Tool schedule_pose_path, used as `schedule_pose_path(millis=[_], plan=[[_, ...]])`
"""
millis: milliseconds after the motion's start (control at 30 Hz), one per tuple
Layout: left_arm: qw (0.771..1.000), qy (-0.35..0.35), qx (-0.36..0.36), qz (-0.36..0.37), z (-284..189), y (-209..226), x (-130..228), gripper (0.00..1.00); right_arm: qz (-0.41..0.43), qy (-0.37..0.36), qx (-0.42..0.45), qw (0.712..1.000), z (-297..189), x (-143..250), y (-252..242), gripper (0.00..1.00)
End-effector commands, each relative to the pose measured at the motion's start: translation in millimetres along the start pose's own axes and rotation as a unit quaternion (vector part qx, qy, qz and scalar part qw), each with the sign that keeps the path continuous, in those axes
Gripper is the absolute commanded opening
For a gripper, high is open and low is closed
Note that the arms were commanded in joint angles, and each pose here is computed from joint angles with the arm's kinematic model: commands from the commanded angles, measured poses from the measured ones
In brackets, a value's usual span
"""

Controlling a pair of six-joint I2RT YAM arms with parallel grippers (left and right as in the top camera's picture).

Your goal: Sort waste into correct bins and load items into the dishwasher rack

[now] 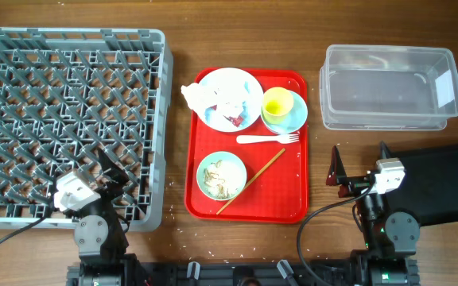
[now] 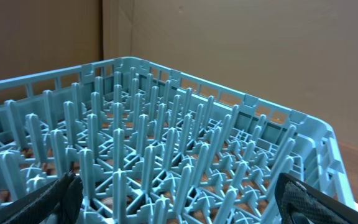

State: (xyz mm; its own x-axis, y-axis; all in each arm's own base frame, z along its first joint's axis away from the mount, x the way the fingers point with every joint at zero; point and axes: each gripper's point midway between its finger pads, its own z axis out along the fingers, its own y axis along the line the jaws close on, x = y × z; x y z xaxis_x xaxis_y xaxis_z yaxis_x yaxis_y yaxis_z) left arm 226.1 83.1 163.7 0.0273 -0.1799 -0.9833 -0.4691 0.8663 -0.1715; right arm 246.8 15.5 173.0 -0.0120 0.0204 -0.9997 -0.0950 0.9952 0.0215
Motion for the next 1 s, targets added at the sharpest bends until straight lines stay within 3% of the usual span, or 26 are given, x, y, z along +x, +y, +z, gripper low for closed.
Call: schedule_pose_path(millis=[0,33,100,133,167,200,267,300,400,433,500,533,600,700,800,867,967], plan=[[1.000,-0.003,-0.024,0.000,-1,9,-2,1.00,0.080,-0.029,-0.078,0.993,-3,-17,26,1.00],[1.000,-0.003,-0.024,0.000,-1,9,-2,1.00,0.190,-0.043,-0.155,0.968,-11,-36,49,1.00],[1.000,-0.003,-0.025,0.000,-1,9,-2,1.00,0.420,0.015,-0.265,0.868,-27,-51,82,1.00],[1.000,-0.003,-0.025,0.000,-1,9,-2,1.00,0.545,0.096,-0.283,0.783,-33,-43,95,1.00],[1.000,-0.003,-0.025,0.000,-1,9,-2,1.00,0.701,0.187,-0.227,0.650,-31,-21,96,1.00],[1.000,-0.003,-0.025,0.000,-1,9,-2,1.00,0.754,0.212,-0.202,0.588,-30,-15,96,1.00],[1.000,-0.003,-0.025,0.000,-1,9,-2,1.00,0.730,0.150,-0.257,0.615,-33,-51,93,1.00],[1.000,-0.003,-0.025,0.000,-1,9,-2,1.00,0.698,0.072,-0.310,0.642,-42,-90,87,1.00],[1.000,-0.003,-0.024,0.000,-1,9,-2,1.00,0.670,-0.017,-0.332,0.664,-56,-140,75,1.00],[1.000,-0.003,-0.025,0.000,-1,9,-2,1.00,0.646,-0.030,-0.329,0.688,-57,-155,75,1.00],[1.000,-0.003,-0.025,0.000,-1,9,-2,1.00,0.567,-0.038,-0.306,0.764,-52,-181,78,1.00],[1.000,-0.003,-0.025,0.000,-1,9,-2,1.00,0.514,-0.023,-0.285,0.809,-42,-194,80,0.99],[1.000,-0.003,-0.025,0.000,-1,9,-2,1.00,0.432,0.051,-0.238,0.868,-12,-206,82,1.00],[1.000,-0.003,-0.025,0.000,-1,9,-2,1.00,0.301,0.197,-0.201,0.911,40,-204,93,1.00],[1.000,-0.003,-0.025,0.000,-1,9,-2,1.00,0.145,0.319,-0.109,0.930,83,-180,112,1.00],[1.000,-0.003,-0.025,0.000,-1,9,-2,1.00,0.037,0.376,-0.034,0.925,110,-156,136,1.00],[1.000,-0.003,-0.025,0.000,-1,9,-2,1.00,0.009,0.415,-0.063,0.908,138,-113,193,1.00]])
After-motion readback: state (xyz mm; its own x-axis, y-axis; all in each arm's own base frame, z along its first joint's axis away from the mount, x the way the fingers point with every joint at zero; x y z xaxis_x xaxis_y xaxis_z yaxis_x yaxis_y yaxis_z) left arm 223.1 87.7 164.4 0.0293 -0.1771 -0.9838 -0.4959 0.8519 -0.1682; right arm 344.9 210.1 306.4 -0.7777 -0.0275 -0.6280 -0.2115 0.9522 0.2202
